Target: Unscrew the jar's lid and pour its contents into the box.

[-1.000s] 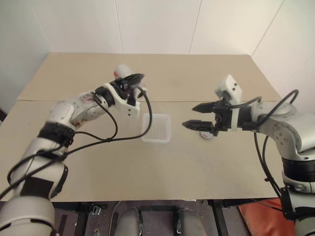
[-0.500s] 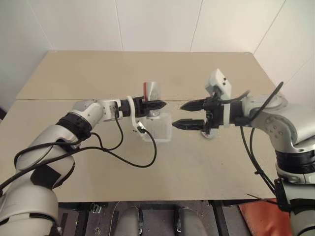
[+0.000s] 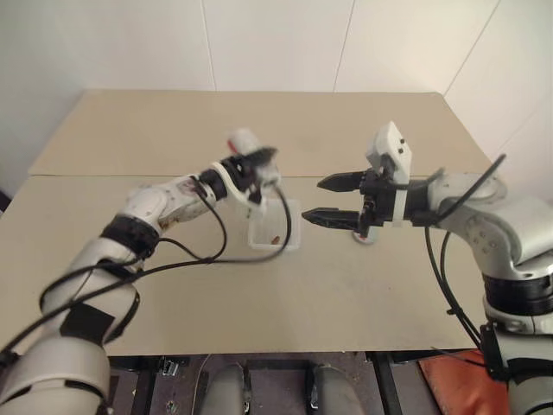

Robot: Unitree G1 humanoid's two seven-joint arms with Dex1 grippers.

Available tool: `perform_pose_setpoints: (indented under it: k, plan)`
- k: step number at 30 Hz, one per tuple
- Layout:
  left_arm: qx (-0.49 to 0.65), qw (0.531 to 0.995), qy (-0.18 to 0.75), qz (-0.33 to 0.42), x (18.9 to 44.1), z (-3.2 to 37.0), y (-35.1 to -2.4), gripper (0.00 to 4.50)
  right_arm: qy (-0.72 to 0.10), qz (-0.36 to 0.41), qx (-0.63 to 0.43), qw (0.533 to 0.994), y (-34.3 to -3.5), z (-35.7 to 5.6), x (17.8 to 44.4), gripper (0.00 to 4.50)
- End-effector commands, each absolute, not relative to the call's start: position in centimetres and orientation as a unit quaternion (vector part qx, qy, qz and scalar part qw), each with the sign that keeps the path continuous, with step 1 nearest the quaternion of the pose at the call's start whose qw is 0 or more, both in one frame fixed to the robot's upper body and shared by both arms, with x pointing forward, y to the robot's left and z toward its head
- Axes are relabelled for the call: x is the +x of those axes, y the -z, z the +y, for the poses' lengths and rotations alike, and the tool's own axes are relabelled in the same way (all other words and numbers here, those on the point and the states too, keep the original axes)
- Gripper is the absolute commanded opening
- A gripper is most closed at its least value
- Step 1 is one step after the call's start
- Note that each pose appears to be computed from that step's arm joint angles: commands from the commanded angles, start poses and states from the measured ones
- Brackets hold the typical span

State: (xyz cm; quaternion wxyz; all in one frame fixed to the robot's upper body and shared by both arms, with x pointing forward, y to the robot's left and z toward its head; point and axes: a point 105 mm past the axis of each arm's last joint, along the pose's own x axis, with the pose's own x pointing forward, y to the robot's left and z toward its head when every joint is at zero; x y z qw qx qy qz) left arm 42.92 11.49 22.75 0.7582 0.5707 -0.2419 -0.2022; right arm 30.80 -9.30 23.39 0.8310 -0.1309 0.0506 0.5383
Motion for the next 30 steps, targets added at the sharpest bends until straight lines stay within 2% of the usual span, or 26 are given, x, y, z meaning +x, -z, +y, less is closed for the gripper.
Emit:
perform_pose_setpoints:
  k: [1,5,11,19,20,26,28,30]
  plan:
    - [0.323,0.906,0.221,-0.16,42.8,15.4,-25.5,1.98,-0.529,0.012,-0.152,0.834,-24.3,-9.4,30.8,4.45]
    - [0.145,0.958,0.234,-0.084,41.6,17.6,-23.4,1.98,-0.526,0.013,-0.15,0.837,-24.0,-9.5,31.0,4.45]
    - [0.053,0.978,0.202,-0.027,41.0,18.7,-18.7,1.98,-0.515,0.01,-0.147,0.845,-24.2,-9.5,31.5,4.45]
    - [0.095,0.978,0.182,-0.03,40.7,18.0,-14.7,1.98,-0.512,0.0,-0.146,0.846,-24.8,-9.4,31.4,4.45]
    - [0.093,0.979,0.18,-0.028,40.5,18.1,-14.4,2.71,-0.513,0.0,-0.147,0.846,-24.8,-9.4,31.3,4.5]
    - [0.13,0.977,0.166,-0.018,38.1,20.2,-14.3,4.44,-0.509,0.001,-0.148,0.848,-24.7,-9.6,31.3,4.5]
    - [0.14,0.974,0.176,-0.018,36.7,20.5,-14.7,4.44,-0.507,0.004,-0.149,0.849,-24.5,-9.8,31.3,4.5]
    - [0.154,0.967,0.203,-0.01,33.5,21.6,-15.6,4.44,-0.501,0.012,-0.148,0.853,-24.0,-10.6,31.2,4.5]
